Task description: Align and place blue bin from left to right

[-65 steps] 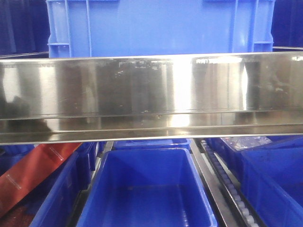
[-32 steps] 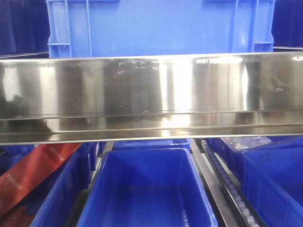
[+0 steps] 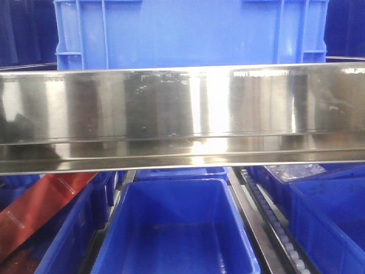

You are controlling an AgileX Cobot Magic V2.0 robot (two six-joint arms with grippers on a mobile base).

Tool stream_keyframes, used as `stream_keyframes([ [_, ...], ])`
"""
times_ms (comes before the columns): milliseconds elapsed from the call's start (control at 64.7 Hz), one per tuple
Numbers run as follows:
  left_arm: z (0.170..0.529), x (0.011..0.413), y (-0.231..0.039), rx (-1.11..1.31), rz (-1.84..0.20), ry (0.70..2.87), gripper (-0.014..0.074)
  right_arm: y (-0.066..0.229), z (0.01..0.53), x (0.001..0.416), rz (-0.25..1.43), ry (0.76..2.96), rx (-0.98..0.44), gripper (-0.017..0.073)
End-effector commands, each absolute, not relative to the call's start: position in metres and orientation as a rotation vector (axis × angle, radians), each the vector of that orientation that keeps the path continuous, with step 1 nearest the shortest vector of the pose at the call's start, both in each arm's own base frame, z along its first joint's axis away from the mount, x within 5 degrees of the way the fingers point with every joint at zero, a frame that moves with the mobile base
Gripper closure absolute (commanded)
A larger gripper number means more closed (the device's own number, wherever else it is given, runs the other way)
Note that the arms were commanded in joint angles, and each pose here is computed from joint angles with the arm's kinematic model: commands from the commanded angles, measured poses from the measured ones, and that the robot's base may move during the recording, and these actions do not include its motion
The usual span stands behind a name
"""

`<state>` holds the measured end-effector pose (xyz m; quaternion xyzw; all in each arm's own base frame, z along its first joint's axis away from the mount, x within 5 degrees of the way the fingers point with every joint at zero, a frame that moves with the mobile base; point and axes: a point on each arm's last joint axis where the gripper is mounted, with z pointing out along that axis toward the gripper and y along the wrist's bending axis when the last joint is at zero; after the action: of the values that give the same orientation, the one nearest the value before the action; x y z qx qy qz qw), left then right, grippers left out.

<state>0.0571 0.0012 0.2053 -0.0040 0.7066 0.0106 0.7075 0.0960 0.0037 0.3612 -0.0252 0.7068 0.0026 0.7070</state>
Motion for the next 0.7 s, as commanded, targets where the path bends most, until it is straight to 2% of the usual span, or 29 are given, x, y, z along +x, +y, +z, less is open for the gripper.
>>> stream_keyframes([
  [0, 0.208, 0.056, 0.001, -0.013, 0.023, 1.546, 0.0705, -0.002, 0.344, 0.089, -0.045, 1.541, -0.014, 0.0622],
  [124, 0.208, 0.056, 0.001, -0.013, 0.023, 1.546, 0.0705, -0.007, 0.304, 0.072, -0.109, 1.556, 0.050, 0.0622],
  [402, 0.208, 0.056, 0.001, -0.013, 0.023, 1.546, 0.0705, -0.006, 0.226, 0.058, -0.125, 1.613, 0.055, 0.0622],
  [541, 0.208, 0.056, 0.001, -0.013, 0.023, 1.546, 0.0705, -0.006, 0.201, 0.056, -0.110, 1.622, 0.074, 0.0622],
  [680, 0.208, 0.056, 0.001, -0.013, 0.023, 1.544, 0.0705, -0.006, 0.199, 0.056, -0.106, 1.640, 0.075, 0.0622],
])
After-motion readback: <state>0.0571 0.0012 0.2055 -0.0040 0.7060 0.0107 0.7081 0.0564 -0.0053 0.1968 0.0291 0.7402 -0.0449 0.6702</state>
